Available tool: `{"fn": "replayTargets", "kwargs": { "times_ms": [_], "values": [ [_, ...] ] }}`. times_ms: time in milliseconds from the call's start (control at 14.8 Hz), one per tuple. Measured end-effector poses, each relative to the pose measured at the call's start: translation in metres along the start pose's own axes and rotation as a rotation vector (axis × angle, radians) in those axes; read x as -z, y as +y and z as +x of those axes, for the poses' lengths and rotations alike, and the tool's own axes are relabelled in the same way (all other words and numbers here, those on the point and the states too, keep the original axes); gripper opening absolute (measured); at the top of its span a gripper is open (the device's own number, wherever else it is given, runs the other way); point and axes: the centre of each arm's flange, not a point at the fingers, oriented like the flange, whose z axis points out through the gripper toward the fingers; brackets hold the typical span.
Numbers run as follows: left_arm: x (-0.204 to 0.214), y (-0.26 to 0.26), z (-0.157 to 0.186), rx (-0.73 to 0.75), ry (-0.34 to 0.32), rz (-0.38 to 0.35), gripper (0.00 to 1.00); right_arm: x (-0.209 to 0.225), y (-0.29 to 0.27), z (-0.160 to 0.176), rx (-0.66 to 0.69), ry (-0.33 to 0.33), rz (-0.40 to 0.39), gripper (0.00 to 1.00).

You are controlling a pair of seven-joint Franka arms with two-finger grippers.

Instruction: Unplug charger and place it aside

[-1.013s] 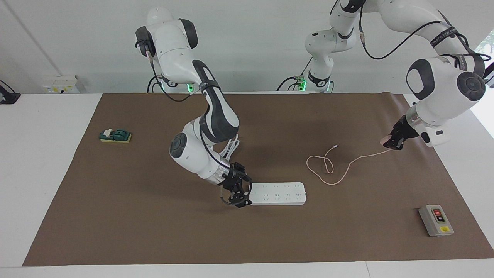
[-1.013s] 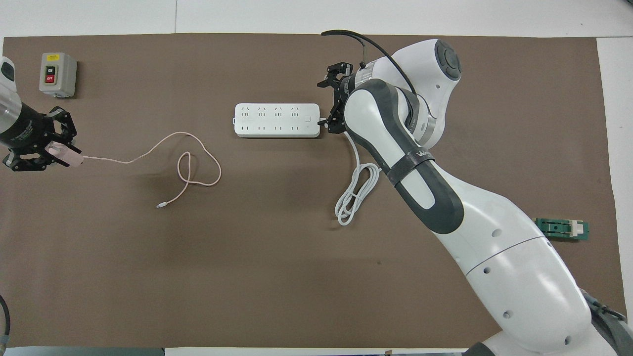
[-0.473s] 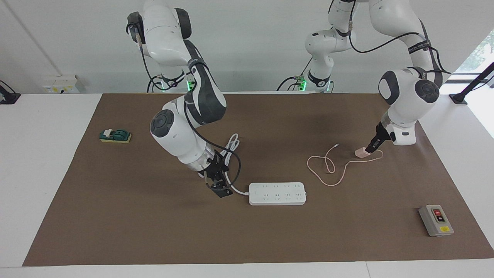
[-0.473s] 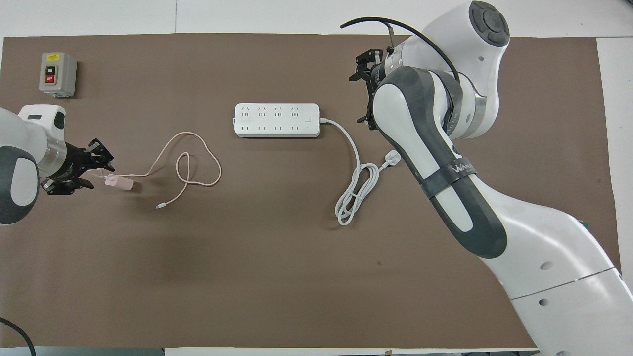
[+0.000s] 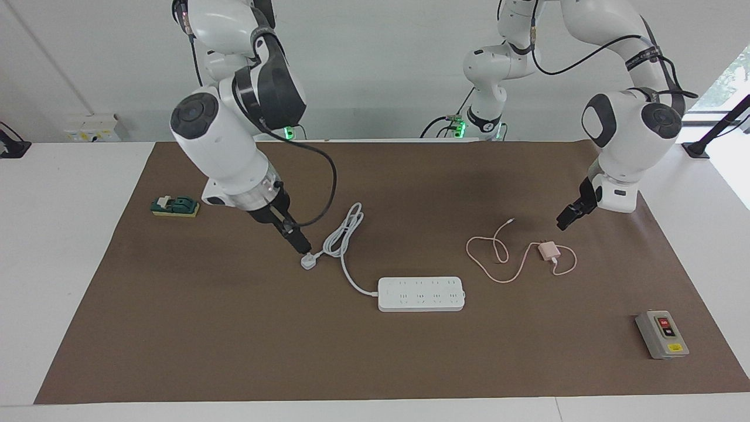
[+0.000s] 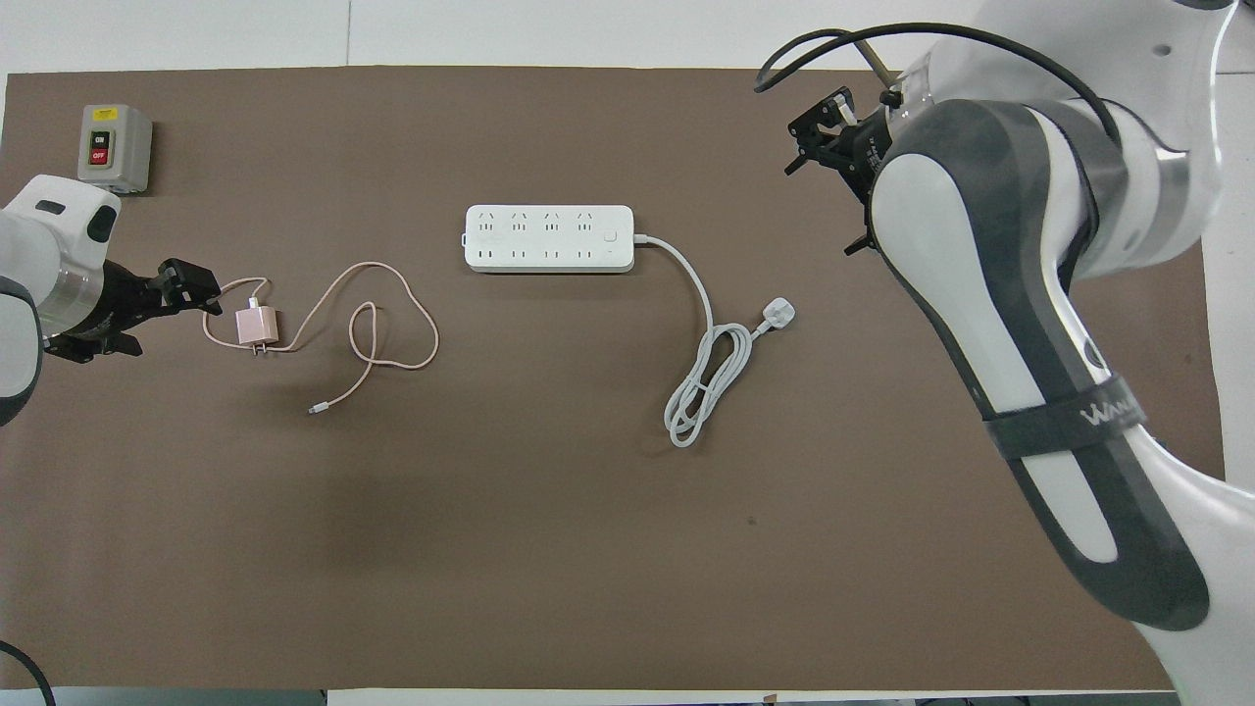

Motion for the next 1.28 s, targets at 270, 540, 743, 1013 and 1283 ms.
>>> {"fn": "replayTargets", "kwargs": {
  "times_ms": [270, 540, 743, 1013, 1283],
  "values": [
    [0.070, 0.014, -0.020, -0.078, -0.037, 0.022, 1.00, 0.058, 0.041, -0.005, 0.282, 0.034, -0.058, 1.00],
    [0.093, 0.029, -0.044, -0.123, -0.049, 0.034, 1.00, 0.080, 0.090, 0.014, 0.470, 0.047, -0.105, 1.00],
    [0.089, 0.031, -0.040, -0.161, -0.061, 0.031, 1.00, 0.089, 0.120, 0.022, 0.595, 0.054, -0.134, 1.00],
    [0.104, 0.040, -0.034, -0.178, -0.044, 0.015, 1.00, 0.089, 0.153, 0.020, 0.673, 0.063, -0.191, 1.00],
    [0.116, 0.043, -0.032, -0.189, -0.033, 0.003, 1.00, 0.085, 0.173, 0.011, 0.680, 0.078, -0.193, 1.00]
  ]
}}
